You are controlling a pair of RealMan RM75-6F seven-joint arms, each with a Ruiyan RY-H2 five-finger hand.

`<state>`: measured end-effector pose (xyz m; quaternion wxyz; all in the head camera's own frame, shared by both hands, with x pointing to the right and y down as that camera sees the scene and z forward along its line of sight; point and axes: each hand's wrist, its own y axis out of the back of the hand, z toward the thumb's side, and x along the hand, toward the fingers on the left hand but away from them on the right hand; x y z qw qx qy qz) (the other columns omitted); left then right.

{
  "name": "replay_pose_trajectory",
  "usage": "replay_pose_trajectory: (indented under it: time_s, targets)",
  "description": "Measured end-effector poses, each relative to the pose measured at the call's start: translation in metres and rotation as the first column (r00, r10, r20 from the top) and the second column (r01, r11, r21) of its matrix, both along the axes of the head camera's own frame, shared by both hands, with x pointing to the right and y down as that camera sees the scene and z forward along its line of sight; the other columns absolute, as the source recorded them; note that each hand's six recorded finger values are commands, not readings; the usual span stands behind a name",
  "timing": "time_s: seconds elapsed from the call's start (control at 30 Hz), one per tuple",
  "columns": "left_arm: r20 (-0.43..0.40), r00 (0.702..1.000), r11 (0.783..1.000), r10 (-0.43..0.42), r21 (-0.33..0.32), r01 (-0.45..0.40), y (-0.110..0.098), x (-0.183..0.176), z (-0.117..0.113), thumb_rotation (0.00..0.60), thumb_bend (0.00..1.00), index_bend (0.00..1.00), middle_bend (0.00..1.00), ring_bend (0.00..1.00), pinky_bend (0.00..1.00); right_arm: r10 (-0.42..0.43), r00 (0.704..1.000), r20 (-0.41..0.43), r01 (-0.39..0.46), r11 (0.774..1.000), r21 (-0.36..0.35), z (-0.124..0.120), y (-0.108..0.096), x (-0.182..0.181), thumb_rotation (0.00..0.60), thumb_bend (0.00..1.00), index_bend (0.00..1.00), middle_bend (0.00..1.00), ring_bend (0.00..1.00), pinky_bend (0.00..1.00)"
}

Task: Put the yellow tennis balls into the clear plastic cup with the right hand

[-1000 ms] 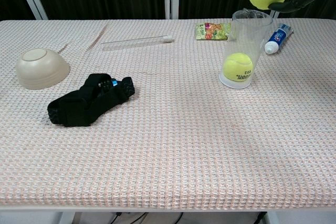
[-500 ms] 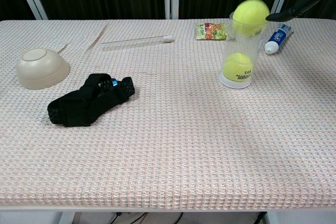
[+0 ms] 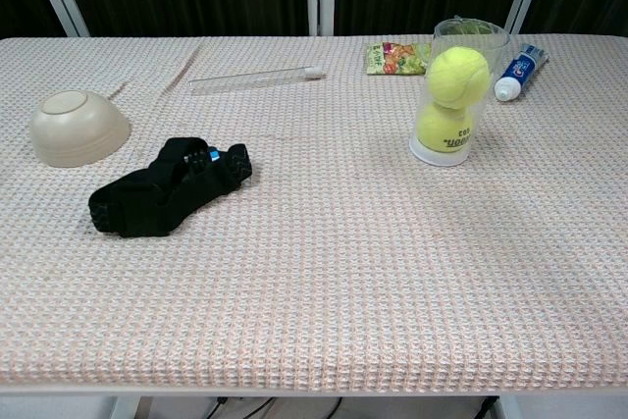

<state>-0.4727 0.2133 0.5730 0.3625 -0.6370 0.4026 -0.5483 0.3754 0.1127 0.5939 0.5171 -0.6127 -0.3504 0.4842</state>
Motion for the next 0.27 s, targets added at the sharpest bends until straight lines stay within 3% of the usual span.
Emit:
replay_pose_trajectory:
  time_s: [0.1,0.27]
  targets:
    - [0.007,1.000,1.000,0.010,0.010,-0.010,-0.001,0.001,0.000,0.600,0.18,0.01,0.00,0.00,0.00,0.111,0.988,-0.111,-0.116,0.993,-0.038,0.003,0.030,0.047,0.600,0.05,0.00,0.00,0.00,0.00]
    - [0.017,1.000,0.999,0.023,0.022,-0.024,-0.001,0.003,0.003,0.600,0.17,0.01,0.00,0.00,0.00,0.266,0.941,-0.208,-0.287,0.955,-0.076,-0.002,0.075,0.103,0.600,0.05,0.00,0.00,0.00,0.00]
